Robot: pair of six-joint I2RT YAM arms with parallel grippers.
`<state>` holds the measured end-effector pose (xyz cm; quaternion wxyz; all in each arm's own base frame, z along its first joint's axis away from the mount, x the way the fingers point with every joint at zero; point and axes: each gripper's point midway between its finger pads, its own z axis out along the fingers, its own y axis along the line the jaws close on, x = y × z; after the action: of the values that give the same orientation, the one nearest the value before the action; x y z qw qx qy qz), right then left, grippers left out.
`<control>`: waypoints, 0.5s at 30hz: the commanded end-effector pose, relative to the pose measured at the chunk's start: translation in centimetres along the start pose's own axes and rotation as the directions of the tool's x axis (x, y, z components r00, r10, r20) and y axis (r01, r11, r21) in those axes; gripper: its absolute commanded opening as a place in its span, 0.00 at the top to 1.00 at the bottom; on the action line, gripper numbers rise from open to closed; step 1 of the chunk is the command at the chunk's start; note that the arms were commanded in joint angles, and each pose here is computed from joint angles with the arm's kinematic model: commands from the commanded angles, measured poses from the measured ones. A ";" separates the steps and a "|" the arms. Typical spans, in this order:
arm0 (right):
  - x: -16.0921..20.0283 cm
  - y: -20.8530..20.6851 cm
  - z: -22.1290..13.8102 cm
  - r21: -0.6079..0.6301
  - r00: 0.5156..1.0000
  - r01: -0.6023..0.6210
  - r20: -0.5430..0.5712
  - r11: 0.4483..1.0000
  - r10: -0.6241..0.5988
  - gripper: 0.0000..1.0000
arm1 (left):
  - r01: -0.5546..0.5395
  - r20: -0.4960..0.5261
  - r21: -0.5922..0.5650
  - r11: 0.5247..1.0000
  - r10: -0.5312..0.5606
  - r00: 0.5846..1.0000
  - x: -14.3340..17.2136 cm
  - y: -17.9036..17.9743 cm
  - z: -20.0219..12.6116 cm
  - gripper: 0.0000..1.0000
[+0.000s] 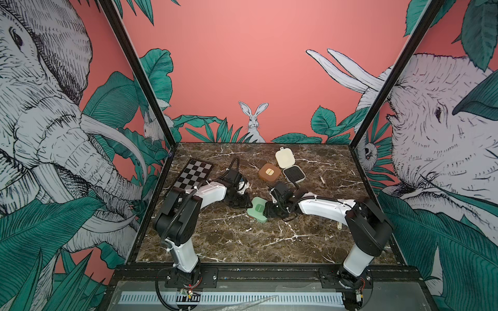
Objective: Organize nail clipper sets
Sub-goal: Close the storage box at the center of the board.
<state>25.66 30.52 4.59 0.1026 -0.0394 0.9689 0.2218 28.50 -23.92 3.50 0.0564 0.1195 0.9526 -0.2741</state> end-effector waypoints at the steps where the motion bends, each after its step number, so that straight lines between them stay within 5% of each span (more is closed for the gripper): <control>1: -0.4 -0.4 0.7 -0.004 0.999 -0.039 0.011 0.999 0.039 0.50 | 0.056 -0.161 -0.194 0.979 -0.088 0.983 5.4 4.8 2.2 0.74; 15: -0.9 -0.3 2.1 -0.047 0.998 -0.068 0.007 0.997 0.068 0.52 | 0.047 -0.173 -0.182 0.982 -0.079 0.982 5.5 4.4 2.5 0.76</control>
<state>26.34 30.81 3.79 0.0935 -0.0187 0.9657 0.2415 28.48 -23.96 3.50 0.0565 0.1199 0.9525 -0.2741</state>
